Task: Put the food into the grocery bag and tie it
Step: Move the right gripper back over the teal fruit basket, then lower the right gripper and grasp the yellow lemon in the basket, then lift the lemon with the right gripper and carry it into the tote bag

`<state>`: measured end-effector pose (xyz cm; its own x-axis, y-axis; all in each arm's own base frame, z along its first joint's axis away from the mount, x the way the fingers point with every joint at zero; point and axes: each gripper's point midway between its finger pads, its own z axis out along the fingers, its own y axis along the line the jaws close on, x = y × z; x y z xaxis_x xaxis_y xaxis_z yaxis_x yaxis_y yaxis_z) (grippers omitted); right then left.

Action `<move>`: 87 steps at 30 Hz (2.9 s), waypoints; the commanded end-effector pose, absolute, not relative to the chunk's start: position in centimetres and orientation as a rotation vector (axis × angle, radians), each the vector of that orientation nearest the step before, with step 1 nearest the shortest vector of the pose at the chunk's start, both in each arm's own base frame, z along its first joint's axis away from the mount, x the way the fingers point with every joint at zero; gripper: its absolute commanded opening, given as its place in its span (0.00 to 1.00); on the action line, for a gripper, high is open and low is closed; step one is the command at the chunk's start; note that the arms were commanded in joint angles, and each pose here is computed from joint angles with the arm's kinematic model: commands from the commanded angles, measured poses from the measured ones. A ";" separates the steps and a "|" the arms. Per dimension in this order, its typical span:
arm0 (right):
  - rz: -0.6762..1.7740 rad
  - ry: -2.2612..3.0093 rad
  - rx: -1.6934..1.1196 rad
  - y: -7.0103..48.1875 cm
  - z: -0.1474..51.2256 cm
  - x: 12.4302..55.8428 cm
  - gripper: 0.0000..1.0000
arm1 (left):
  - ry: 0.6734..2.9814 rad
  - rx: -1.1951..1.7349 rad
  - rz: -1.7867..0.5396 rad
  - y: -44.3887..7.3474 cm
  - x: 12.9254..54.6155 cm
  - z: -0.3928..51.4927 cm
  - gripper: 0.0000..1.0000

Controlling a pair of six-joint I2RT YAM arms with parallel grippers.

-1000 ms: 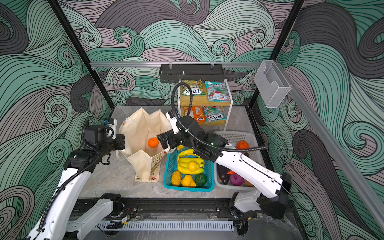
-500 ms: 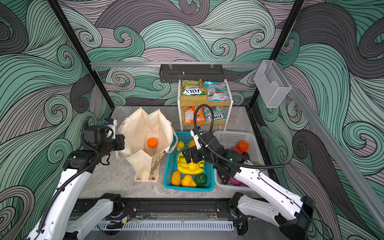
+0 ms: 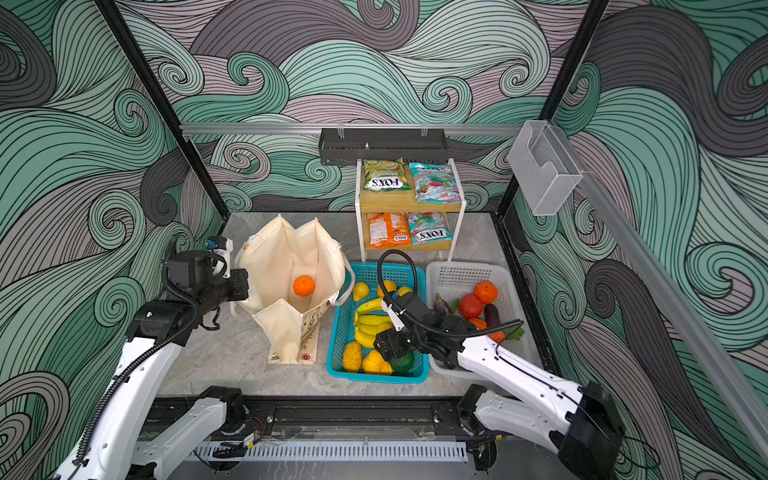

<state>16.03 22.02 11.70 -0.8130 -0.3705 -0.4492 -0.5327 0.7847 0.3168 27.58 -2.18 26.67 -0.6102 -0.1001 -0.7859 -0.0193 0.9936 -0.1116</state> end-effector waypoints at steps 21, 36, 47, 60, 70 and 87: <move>0.562 2.732 -0.797 24.6 4.3 14.9 0.75 | 2.198 -0.080 -0.092 -1.8 27.9 27.3 0.00; 0.559 2.752 -0.833 24.3 4.2 14.3 0.85 | 2.188 -0.073 -0.105 -2.0 27.8 27.6 0.00; 0.497 2.760 -0.825 24.1 3.1 14.9 0.72 | 2.187 -0.072 -0.108 -2.0 27.8 27.6 0.00; 0.564 2.654 -0.723 23.7 7.9 15.4 0.56 | 2.186 -0.071 -0.115 -2.1 27.8 27.6 0.00; 0.582 2.526 -0.671 23.4 11.6 16.5 0.55 | 2.185 -0.072 -0.116 -2.1 27.8 27.6 0.00; 0.598 2.241 -0.680 25.6 23.6 21.1 0.51 | 2.189 -0.062 -0.143 -2.5 27.8 27.6 0.00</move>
<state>20.22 25.28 21.88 -0.6452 -0.2781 -0.7116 -0.6006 0.7603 0.2474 27.58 -2.41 26.66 -0.6122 -0.0939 -0.7851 -0.0052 0.9934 -0.1148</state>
